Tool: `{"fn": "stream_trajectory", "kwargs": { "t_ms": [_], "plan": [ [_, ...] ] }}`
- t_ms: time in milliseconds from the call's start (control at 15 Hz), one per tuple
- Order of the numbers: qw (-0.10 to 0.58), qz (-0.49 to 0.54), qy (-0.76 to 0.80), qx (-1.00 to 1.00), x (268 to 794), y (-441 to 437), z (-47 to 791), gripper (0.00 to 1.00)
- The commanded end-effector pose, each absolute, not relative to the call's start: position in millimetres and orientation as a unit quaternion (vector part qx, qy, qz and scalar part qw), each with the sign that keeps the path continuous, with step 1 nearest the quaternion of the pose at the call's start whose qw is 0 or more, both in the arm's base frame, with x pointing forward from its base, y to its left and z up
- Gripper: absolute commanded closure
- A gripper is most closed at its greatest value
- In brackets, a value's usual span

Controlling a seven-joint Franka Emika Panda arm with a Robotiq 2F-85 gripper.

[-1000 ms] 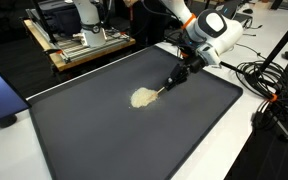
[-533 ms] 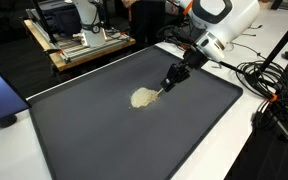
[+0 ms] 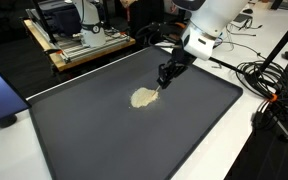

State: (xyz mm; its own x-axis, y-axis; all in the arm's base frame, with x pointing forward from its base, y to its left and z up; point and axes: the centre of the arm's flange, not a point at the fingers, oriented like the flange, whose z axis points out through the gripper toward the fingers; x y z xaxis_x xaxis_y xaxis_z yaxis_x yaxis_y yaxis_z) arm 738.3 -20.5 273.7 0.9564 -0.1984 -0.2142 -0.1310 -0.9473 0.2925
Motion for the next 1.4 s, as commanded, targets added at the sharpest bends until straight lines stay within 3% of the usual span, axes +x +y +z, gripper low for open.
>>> {"fn": "stream_trajectory", "kwargs": {
  "t_ms": [0,1333],
  "plan": [
    [0.049,-0.124,-0.069,0.989,700.3,-49.7,281.0,0.97],
    [-0.231,-0.042,-0.059,0.970,675.1,-163.8,254.5,0.97]
  ]
}}
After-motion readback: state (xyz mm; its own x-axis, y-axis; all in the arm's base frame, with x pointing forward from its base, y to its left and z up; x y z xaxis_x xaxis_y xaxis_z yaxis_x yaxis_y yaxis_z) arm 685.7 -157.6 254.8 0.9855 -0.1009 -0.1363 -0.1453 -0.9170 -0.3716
